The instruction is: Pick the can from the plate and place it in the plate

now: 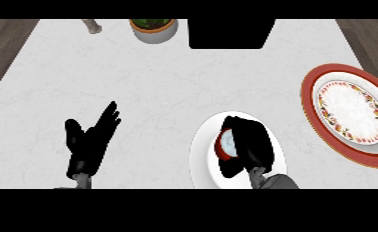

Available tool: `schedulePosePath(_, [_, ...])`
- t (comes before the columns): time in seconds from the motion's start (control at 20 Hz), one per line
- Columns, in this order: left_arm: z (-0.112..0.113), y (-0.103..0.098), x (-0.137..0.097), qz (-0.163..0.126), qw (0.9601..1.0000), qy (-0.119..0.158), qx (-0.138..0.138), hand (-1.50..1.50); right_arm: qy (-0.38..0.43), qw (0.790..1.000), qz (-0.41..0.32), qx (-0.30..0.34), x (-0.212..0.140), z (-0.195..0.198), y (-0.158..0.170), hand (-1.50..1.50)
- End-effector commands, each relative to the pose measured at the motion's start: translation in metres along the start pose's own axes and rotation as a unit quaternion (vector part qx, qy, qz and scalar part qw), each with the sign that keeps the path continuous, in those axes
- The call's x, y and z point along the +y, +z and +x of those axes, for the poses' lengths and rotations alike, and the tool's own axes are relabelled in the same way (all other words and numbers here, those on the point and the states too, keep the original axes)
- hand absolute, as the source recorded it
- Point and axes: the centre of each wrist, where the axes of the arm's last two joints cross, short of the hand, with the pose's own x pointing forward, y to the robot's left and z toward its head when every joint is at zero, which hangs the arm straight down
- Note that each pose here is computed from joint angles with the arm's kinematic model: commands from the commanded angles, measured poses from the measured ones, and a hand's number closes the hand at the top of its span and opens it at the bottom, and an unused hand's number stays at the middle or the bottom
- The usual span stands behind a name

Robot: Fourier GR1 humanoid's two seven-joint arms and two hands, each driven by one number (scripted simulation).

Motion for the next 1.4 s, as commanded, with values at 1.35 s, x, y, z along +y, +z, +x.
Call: schedulePosePath(1.35, [-0.001,0.004,-0.003,-0.006,1.0000,0.005,0.000,0.00,-0.291,0.848,-0.439,0.053,-0.076,-0.084,0.086,1.50])
